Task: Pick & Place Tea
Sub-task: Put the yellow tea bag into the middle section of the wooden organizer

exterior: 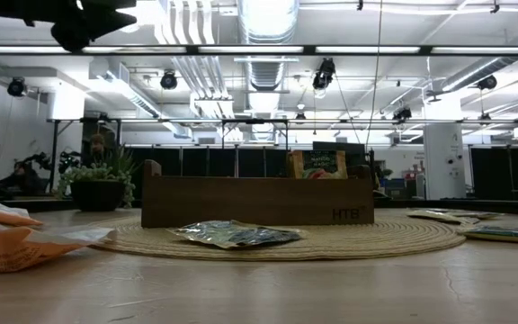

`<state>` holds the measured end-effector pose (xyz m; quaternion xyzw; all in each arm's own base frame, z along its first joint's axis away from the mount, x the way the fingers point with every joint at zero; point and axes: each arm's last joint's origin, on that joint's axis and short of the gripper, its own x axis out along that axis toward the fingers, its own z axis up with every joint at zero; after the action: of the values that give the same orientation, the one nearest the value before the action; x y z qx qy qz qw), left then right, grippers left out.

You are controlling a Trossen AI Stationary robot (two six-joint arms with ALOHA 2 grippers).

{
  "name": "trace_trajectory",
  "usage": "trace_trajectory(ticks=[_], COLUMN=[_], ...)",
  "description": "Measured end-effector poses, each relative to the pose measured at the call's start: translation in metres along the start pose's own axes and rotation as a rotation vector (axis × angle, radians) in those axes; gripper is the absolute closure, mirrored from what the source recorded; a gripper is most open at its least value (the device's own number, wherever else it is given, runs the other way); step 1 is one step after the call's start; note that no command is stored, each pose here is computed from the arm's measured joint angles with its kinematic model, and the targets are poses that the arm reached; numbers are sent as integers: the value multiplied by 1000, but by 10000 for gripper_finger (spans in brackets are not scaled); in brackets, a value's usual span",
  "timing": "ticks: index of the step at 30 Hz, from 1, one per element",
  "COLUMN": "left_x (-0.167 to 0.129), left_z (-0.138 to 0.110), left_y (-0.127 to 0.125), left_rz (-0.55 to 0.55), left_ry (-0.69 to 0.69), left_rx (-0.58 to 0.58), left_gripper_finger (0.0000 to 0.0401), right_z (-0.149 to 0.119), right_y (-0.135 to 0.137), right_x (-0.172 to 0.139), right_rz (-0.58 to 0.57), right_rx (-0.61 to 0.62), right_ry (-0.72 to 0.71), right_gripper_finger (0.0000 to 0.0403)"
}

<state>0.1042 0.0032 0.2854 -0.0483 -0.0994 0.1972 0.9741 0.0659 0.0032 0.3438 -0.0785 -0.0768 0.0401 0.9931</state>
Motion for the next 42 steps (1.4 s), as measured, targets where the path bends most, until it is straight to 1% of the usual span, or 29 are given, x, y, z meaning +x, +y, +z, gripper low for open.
trace_trajectory(ticks=[7,9,14,18,25,28,32,38,42], left_x=[-12,-15,-22,-27,-36,-35,-33,-33,-32], left_z=[-4,-9,-9,-16,-25,-30,-36,-41,-47], left_y=[7,9,13,16,21,21,18,13,12], left_rz=[0,0,-2,-3,-6,-12,-61,-238,-248], left_ry=[-82,-75,-124,-132,-207,-205,-188,-183,-164], left_rx=[-45,-34,-64,-71,-122,-123,-129,-104,-121], left_gripper_finger=[234,234,234,234,234,234,234,234,234], right_z=[-5,-7,-9,-9,-11,-12,-12,-12,-12], right_y=[2,3,4,5,5,6,6,5,5], right_x=[-16,-21,-32,-40,-47,-47,-47,-47,-47], right_rz=[-8,-11,-18,-23,-27,-27,-27,-27,-28], right_rx=[-4,-5,-12,-11,-12,-10,-13,-16,-27], right_ry=[-53,-68,-110,-148,-176,-174,-175,-176,-176], right_gripper_finger=[289,288,282,277,273,277,283,289,288])
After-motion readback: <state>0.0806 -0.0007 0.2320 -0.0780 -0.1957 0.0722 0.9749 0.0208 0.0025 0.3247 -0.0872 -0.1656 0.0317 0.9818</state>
